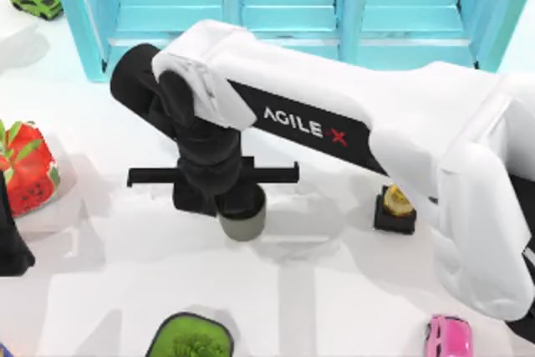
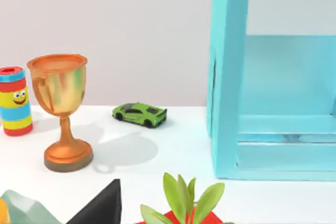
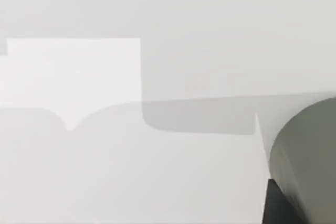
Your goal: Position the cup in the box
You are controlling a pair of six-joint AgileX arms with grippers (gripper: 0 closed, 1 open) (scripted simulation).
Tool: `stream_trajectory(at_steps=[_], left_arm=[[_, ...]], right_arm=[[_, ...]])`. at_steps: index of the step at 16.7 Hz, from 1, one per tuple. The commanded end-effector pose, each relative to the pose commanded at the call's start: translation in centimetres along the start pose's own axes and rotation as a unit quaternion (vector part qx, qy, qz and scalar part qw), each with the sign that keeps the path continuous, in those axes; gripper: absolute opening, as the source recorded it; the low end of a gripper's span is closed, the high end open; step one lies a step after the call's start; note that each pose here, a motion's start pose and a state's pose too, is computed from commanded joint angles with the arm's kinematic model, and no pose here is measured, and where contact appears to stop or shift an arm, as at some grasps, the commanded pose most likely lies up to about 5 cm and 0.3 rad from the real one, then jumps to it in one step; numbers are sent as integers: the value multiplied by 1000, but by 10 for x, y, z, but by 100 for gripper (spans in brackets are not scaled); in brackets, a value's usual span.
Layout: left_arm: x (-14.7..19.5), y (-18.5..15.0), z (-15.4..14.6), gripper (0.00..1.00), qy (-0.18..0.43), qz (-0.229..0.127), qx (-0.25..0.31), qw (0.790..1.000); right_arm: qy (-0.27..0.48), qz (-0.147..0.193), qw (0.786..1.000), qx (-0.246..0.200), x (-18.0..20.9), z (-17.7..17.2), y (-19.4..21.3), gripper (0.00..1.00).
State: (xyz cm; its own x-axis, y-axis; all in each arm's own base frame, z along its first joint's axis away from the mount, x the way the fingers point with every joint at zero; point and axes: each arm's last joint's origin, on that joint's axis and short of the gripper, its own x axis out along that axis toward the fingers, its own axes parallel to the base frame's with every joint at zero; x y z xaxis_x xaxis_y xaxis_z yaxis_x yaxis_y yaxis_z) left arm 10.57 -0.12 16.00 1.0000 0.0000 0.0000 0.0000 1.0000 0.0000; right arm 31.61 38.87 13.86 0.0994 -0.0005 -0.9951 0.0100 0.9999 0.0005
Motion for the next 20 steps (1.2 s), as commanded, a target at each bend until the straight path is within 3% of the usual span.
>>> stream_trajectory(at_steps=[6, 10, 12, 15, 20], left_arm=[[0, 0, 0, 100, 0, 0, 0, 1000], [0, 0, 0, 100, 0, 0, 0, 1000], [0, 0, 0, 100, 0, 0, 0, 1000], [0, 0, 0, 100, 0, 0, 0, 1000], [0, 0, 0, 100, 0, 0, 0, 1000]], right_arm=[[0, 0, 1000, -2, -1, -1, 0, 0], [-6, 38, 999, 0, -43, 35, -42, 0], [-25, 67, 997, 0, -82, 63, -92, 0], [-70, 90, 993, 0, -145, 90, -204, 0], [-58, 39, 998, -3, -173, 58, -383, 0]])
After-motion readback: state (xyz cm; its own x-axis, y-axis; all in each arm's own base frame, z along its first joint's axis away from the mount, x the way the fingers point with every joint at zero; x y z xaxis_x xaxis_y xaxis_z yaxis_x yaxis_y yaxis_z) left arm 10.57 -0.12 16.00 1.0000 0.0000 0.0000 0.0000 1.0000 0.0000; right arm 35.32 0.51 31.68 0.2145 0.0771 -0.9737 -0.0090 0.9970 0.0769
